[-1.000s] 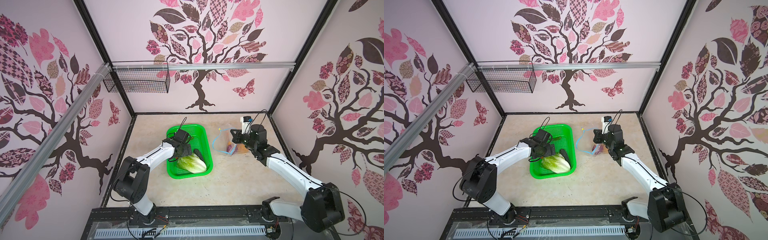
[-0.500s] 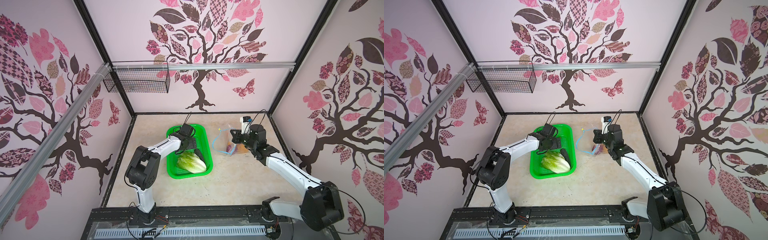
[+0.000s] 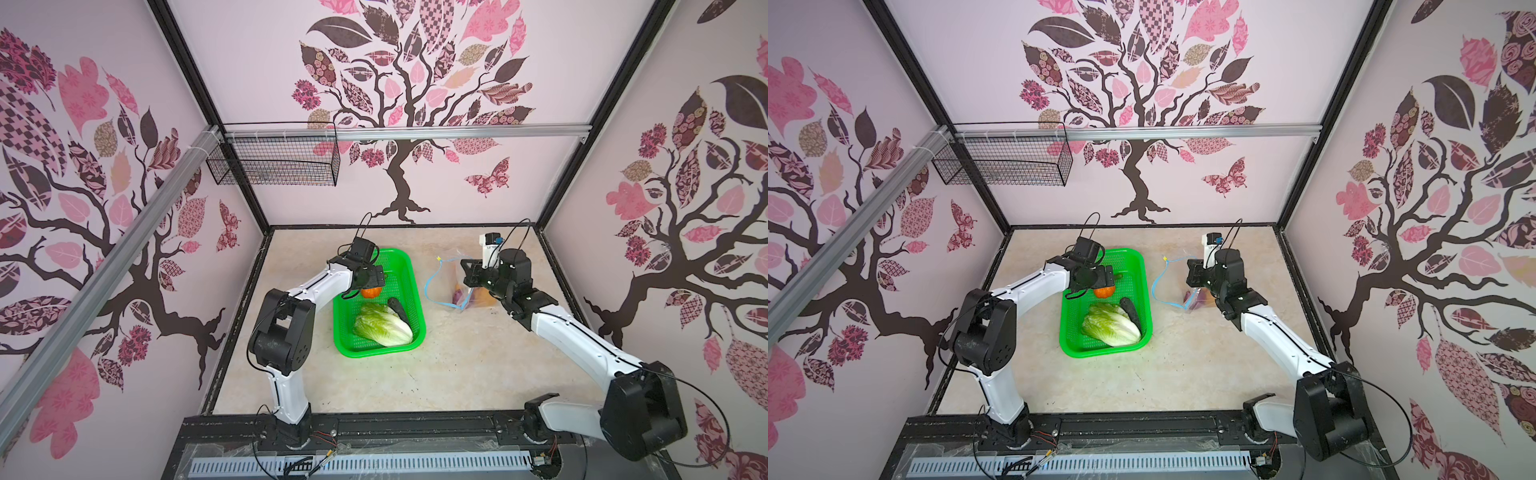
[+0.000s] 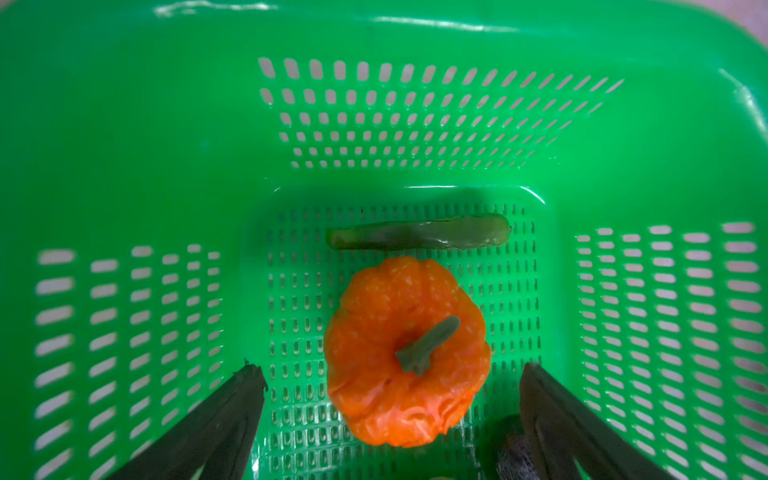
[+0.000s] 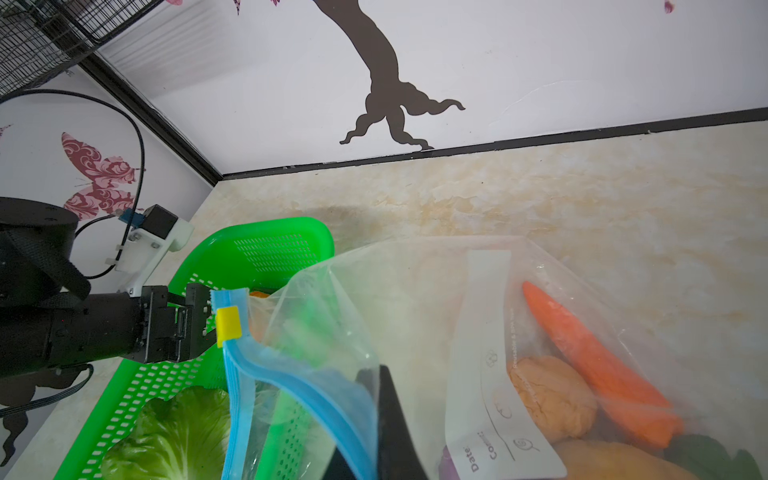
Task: Place the food in the zip-top bag and seal the zipper
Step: 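Lower the left gripper onto the orange pumpkin and grasp it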
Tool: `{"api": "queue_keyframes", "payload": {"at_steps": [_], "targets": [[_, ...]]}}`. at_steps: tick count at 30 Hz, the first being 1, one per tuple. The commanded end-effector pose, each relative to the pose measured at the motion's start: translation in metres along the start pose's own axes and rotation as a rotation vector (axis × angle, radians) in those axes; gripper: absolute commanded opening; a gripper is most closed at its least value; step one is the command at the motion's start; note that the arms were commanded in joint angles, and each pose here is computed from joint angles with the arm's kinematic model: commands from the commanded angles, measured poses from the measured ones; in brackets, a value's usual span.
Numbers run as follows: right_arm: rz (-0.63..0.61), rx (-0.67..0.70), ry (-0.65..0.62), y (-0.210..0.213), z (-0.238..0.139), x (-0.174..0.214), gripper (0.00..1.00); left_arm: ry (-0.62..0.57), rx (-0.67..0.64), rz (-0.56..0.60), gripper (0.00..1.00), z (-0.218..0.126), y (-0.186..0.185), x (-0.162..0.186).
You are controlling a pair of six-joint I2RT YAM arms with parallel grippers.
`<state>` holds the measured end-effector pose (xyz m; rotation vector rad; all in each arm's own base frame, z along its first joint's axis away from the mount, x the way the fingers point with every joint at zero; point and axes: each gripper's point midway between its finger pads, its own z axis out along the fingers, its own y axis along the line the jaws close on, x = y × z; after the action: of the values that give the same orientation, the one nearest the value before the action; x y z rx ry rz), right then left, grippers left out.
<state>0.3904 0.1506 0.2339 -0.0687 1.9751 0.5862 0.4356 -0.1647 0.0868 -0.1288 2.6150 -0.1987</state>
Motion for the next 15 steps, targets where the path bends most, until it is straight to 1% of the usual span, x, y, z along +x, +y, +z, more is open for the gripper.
{"api": "queue_keyframes", "payload": {"at_steps": [1,6,15], "targets": [[-0.016,0.009,-0.024,0.002,0.003,-0.013,0.00,-0.018,0.070,0.035,0.98,0.003,-0.019,-0.013],[-0.017,0.010,-0.027,0.002,0.002,-0.014,0.00,-0.006,0.084,0.036,0.98,0.013,-0.023,-0.012],[-0.020,0.015,-0.036,0.002,0.000,-0.016,0.00,0.027,0.020,0.049,0.98,0.034,-0.013,-0.007]]}}
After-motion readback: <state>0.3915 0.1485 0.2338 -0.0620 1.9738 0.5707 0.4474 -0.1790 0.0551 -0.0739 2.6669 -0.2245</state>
